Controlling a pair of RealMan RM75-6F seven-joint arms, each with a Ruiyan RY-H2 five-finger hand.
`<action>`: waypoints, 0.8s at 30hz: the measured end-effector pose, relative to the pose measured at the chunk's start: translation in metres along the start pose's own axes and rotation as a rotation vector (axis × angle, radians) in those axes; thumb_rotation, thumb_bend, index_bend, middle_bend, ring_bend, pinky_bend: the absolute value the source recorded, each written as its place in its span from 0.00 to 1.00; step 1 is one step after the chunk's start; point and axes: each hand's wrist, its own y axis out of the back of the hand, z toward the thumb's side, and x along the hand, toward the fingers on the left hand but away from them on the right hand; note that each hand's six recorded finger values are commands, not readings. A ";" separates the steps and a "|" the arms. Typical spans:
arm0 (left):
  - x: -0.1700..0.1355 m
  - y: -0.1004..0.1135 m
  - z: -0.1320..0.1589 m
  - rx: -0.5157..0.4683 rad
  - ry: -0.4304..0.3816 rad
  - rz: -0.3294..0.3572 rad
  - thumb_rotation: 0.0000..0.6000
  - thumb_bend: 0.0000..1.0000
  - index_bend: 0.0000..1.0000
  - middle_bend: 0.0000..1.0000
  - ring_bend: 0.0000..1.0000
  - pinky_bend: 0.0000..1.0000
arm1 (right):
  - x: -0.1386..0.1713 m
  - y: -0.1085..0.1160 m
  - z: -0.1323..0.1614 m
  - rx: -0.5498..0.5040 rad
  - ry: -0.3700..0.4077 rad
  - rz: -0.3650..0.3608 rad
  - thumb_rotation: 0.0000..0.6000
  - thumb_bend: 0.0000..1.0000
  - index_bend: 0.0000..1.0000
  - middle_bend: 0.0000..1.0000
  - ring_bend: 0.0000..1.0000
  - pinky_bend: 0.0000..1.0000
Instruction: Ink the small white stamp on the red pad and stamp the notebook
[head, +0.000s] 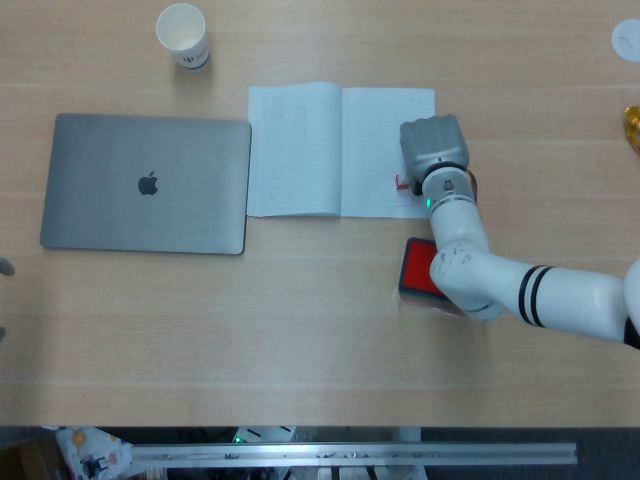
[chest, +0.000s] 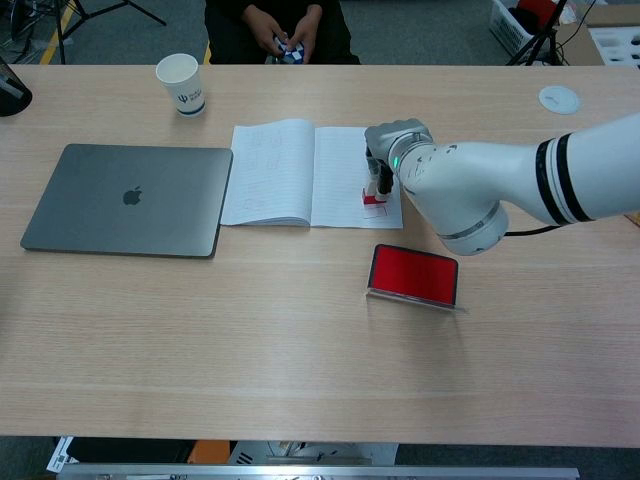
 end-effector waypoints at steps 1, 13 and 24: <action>0.000 0.000 0.000 0.000 0.000 0.000 1.00 0.18 0.31 0.21 0.27 0.26 | 0.000 0.000 0.000 -0.001 -0.001 0.000 1.00 0.63 0.74 0.61 0.52 0.42; -0.003 0.003 -0.001 -0.008 0.002 0.010 1.00 0.18 0.31 0.21 0.27 0.26 | 0.008 0.014 -0.002 -0.031 0.025 -0.021 1.00 0.63 0.74 0.61 0.52 0.42; -0.008 0.004 0.002 -0.018 -0.015 0.024 1.00 0.18 0.31 0.21 0.27 0.26 | 0.045 0.045 -0.040 -0.073 0.085 -0.080 1.00 0.63 0.74 0.61 0.52 0.42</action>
